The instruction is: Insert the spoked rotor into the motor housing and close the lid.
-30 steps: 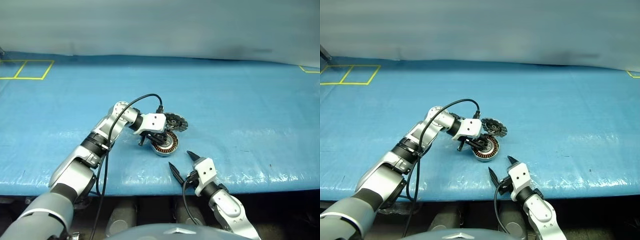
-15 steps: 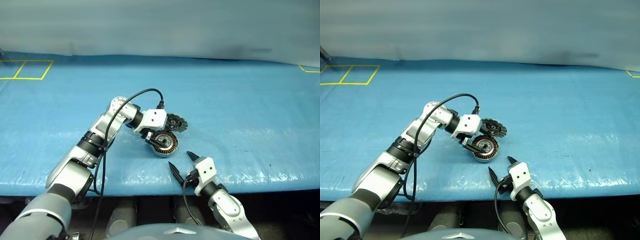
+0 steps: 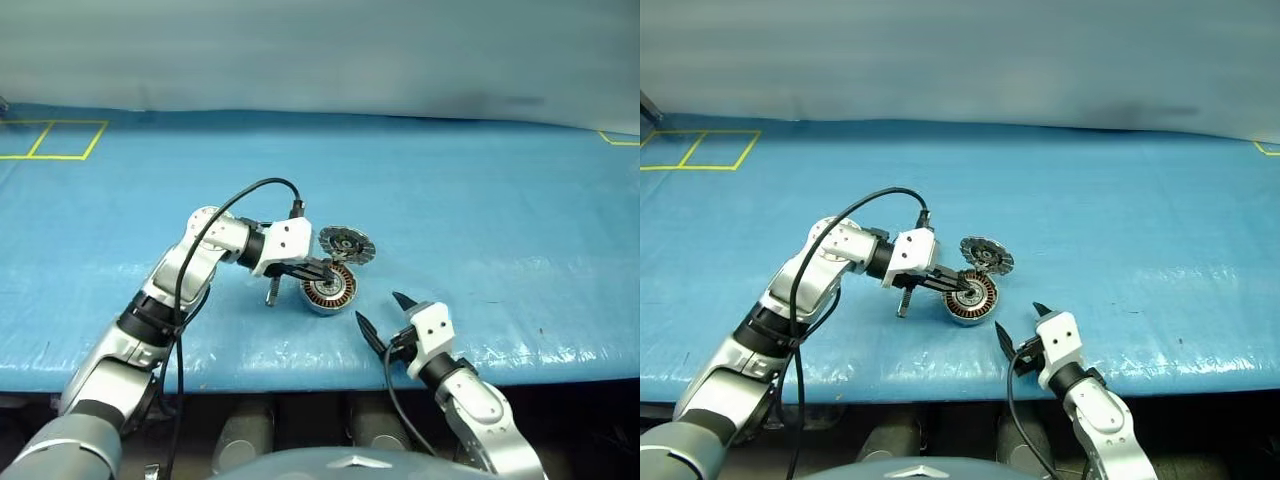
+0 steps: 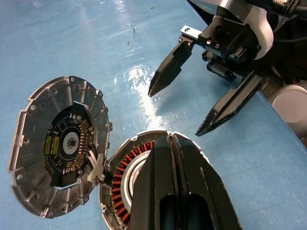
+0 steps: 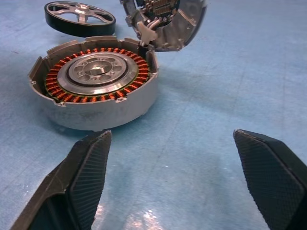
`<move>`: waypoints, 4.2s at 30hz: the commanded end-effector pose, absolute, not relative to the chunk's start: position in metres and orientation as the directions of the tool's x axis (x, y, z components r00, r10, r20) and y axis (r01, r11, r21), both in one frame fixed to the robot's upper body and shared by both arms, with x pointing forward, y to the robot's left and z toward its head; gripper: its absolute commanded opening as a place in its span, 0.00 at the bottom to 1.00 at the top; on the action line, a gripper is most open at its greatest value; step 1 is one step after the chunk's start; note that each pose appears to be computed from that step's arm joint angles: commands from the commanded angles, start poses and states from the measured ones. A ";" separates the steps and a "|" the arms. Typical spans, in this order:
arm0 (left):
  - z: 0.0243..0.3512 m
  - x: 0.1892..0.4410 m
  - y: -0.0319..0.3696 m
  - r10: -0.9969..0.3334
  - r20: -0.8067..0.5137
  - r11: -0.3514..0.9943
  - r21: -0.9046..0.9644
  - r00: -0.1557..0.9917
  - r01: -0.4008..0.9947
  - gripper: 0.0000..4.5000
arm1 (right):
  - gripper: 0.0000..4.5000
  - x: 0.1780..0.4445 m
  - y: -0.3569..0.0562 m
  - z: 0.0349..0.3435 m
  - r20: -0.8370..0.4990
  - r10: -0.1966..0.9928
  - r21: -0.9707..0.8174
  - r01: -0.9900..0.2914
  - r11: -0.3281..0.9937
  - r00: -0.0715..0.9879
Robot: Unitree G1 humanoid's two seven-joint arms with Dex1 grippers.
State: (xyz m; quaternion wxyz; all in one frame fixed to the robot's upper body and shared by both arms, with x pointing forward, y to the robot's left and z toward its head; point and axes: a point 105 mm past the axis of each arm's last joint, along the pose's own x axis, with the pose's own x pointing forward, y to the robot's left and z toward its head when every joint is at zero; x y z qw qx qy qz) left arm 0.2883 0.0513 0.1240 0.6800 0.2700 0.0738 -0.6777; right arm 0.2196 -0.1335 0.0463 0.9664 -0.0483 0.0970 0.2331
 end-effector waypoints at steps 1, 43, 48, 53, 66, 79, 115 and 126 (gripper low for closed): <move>0.135 0.284 0.058 -0.912 -0.365 0.076 0.295 0.186 0.953 0.00 | 0.72 0.216 -0.133 0.069 -0.214 0.489 -0.078 -0.514 0.854 0.845; 0.073 0.244 0.084 -0.779 0.022 0.626 0.077 0.627 0.776 0.00 | 0.01 0.277 -0.057 0.093 -0.553 0.577 -0.134 -0.748 0.650 0.601; 0.069 0.243 0.083 -0.789 0.007 0.613 0.072 0.614 0.787 0.00 | 0.01 0.274 -0.061 0.089 -0.560 0.571 -0.117 -0.739 0.663 0.600; 0.065 0.243 0.082 -0.800 -0.006 0.598 0.059 0.600 0.799 0.00 | 0.01 0.271 -0.066 0.086 -0.566 0.559 -0.111 -0.729 0.676 0.605; 0.050 0.253 0.074 -0.821 -0.041 0.569 0.030 0.570 0.822 0.00 | 0.01 0.269 -0.074 0.078 -0.557 0.550 -0.035 -0.679 0.733 0.622; 0.041 0.263 0.092 -0.818 -0.052 0.573 0.026 0.573 0.819 0.00 | 0.01 0.263 -0.068 0.082 -0.532 0.590 -0.019 -0.705 0.709 0.607; 0.182 0.381 0.146 -0.720 -0.505 0.337 0.346 0.477 0.876 0.00 | 0.01 0.221 -0.096 0.073 -0.164 0.602 0.065 -0.600 0.797 0.781; 0.162 0.388 0.149 -0.699 -0.666 0.123 0.244 0.259 0.962 0.04 | 0.00 0.207 -0.111 0.062 -0.073 0.546 0.097 -0.539 0.837 0.835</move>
